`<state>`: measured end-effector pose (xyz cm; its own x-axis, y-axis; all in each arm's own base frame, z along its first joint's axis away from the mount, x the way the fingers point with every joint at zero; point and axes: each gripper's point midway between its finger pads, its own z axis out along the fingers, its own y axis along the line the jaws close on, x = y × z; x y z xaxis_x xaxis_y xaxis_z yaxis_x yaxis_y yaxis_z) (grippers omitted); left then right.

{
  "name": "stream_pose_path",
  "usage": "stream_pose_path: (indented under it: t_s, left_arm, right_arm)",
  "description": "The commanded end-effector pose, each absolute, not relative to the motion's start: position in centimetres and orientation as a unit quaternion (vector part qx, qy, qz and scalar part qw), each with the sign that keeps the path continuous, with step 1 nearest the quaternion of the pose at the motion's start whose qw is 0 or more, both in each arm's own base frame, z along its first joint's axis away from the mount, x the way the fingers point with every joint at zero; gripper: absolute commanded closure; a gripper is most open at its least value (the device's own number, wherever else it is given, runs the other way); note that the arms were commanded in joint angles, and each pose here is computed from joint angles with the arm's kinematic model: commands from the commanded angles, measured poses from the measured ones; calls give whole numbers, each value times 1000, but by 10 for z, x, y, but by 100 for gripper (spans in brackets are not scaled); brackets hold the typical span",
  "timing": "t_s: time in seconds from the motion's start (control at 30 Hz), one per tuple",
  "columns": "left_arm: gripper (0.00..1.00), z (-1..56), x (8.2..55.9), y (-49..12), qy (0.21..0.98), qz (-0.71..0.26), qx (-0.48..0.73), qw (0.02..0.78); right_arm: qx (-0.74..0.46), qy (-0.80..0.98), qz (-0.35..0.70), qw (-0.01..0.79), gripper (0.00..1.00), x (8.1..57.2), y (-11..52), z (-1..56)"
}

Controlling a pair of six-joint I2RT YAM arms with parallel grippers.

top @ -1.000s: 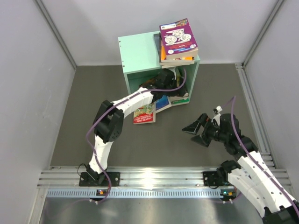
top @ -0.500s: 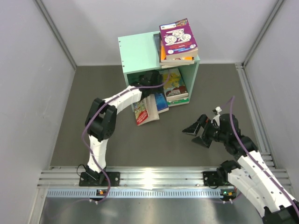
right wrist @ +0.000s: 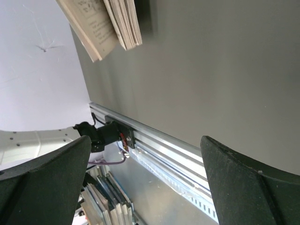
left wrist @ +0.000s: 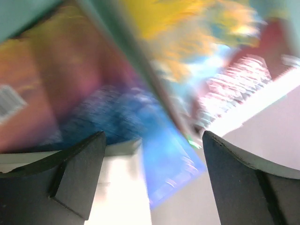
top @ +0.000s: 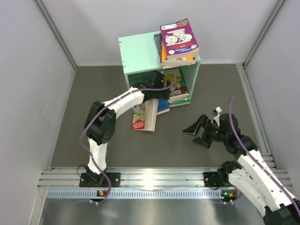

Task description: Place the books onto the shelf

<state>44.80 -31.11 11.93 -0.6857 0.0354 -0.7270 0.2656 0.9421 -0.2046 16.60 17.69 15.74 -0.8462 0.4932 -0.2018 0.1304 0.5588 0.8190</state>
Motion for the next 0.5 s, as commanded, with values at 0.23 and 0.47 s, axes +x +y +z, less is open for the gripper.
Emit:
stream_pose_path:
  t_s: [0.23,0.47]
  left_arm:
    - [10,343,369,-338,779,-296,126,538]
    - [15,296,308,-285,833,-260,115,474]
  right_arm:
    - [164,843,450,247,0,194,184,173]
    - [157,842,451,250,0,204,188,173]
